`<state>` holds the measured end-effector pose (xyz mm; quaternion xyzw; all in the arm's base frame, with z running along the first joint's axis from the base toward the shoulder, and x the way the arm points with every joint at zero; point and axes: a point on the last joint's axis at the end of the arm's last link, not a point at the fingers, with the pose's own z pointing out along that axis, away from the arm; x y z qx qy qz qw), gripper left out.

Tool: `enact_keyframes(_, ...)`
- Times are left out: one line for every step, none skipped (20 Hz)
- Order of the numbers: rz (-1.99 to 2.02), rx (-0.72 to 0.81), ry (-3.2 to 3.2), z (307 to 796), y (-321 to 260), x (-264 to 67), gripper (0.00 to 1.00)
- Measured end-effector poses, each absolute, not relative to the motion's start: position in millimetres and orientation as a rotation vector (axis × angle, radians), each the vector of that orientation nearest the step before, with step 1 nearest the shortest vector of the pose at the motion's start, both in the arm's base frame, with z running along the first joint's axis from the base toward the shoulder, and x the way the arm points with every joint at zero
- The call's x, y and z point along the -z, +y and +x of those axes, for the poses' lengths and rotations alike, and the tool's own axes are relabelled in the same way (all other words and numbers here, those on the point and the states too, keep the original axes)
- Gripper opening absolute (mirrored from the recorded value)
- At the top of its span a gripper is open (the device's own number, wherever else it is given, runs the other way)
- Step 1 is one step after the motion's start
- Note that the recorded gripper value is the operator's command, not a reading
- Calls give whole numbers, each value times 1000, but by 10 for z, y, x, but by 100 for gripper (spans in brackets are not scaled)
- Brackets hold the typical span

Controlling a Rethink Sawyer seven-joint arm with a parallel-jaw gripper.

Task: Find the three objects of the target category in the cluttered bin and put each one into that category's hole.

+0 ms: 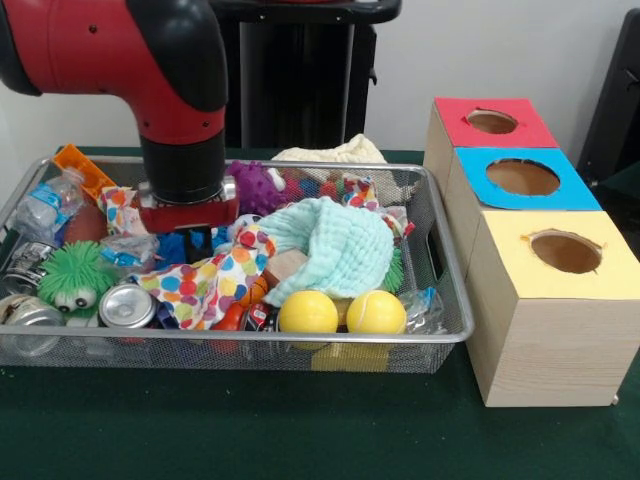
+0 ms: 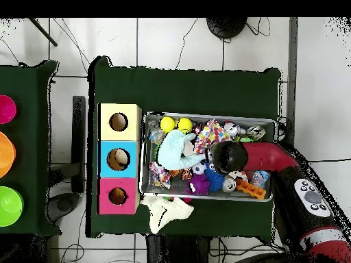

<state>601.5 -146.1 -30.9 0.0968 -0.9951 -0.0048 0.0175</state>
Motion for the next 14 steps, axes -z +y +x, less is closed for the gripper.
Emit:
enact_keyframes(301, 12, -3099, 6044, -1493, 303, 0)
enact_keyframes(303, 8, -3109, 6091, -1537, 293, 0)
enact_keyframes(307, 6, -3115, 6123, -1563, 285, 0)
enact_keyframes(311, 5, -3119, 6148, -1583, 279, 0)
enact_keyframes(327, 2, -3126, 6205, -1630, 265, 0)
enact_keyframes(341, 4, -3123, 6231, -1656, 256, 0)
enact_keyframes(351, 6, -3116, 6237, -1667, 255, 0)
enact_keyframes(358, 9, -3109, 6237, -1670, 255, 0)
enact_keyframes(386, 17, -3083, 6235, -1663, 253, 0)
enact_keyframes(392, 19, -3078, 6236, -1659, 248, 0)
enact_keyframes(398, 20, -3072, 6237, -1655, 244, 0)
enact_keyframes(407, 21, -3060, 6239, -1637, 223, 0)
enact_keyframes(415, 17, -3056, 6246, -1616, 198, 0)
enact_keyframes(420, 14, -3057, 6252, -1597, 175, 0)
